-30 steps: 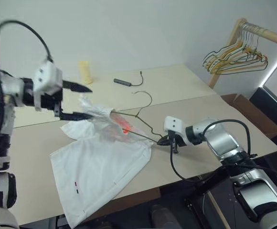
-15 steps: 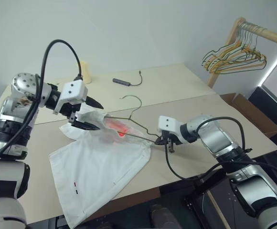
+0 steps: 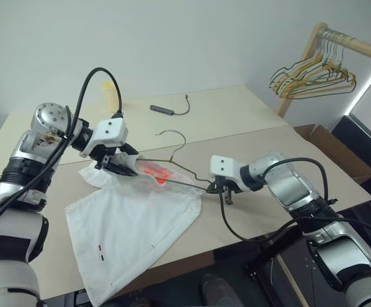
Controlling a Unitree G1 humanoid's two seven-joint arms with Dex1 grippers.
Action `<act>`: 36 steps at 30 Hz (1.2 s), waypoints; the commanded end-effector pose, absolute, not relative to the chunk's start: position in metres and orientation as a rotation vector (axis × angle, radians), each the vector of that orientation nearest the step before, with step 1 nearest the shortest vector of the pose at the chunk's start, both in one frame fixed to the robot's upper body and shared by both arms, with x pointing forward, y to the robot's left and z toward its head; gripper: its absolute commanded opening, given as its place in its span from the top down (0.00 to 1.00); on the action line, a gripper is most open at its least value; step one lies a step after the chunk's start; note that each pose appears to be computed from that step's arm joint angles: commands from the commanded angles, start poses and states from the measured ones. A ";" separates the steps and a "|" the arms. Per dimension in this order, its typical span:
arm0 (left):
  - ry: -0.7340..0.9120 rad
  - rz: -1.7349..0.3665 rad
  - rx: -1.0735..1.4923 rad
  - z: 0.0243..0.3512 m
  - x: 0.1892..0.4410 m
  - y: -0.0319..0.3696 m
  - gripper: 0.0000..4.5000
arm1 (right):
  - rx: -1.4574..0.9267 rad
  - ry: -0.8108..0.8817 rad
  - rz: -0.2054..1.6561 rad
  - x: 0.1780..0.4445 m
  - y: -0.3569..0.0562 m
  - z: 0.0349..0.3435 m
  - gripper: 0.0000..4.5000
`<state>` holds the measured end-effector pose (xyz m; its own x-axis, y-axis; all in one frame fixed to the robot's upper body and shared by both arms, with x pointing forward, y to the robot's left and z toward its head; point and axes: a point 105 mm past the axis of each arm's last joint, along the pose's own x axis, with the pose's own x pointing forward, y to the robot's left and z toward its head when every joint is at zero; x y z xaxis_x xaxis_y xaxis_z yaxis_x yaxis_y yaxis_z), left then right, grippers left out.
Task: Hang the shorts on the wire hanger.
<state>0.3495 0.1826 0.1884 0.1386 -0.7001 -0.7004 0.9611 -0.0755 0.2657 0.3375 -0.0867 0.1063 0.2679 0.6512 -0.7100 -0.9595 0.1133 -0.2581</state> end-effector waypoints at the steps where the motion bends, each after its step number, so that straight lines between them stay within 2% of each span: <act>1: 0.372 -1.422 0.876 0.201 0.352 0.183 0.67 | -0.827 0.419 1.256 0.338 -0.082 0.118 1.00; 6: 0.387 -1.422 0.891 0.198 0.350 0.187 1.00 | -0.858 0.402 1.237 0.341 -0.083 0.116 1.00; 11: 0.353 -1.389 0.918 0.199 0.356 0.187 1.00 | -0.871 0.298 1.240 0.341 -0.076 0.122 1.00; 16: 0.316 -1.362 0.932 0.205 0.360 0.189 1.00 | -0.837 0.270 1.194 0.345 -0.078 0.132 0.67; 23: 0.259 -1.288 0.903 0.219 0.371 0.193 1.00 | -0.687 0.213 1.032 0.357 -0.108 0.175 0.18; 26: 0.259 -1.270 0.902 0.222 0.372 0.198 1.00 | -0.553 0.199 0.998 0.351 -0.121 0.191 0.18; 28: 0.250 -1.248 0.897 0.225 0.376 0.199 1.00 | -0.474 0.245 0.998 0.343 -0.125 0.190 0.18; 31: 0.243 -1.235 0.894 0.228 0.379 0.199 1.00 | -0.421 0.307 1.006 0.330 -0.125 0.177 0.18; 36: 0.224 -1.231 0.892 0.231 0.380 0.197 1.00 | -0.253 0.366 1.004 0.320 -0.100 0.136 0.18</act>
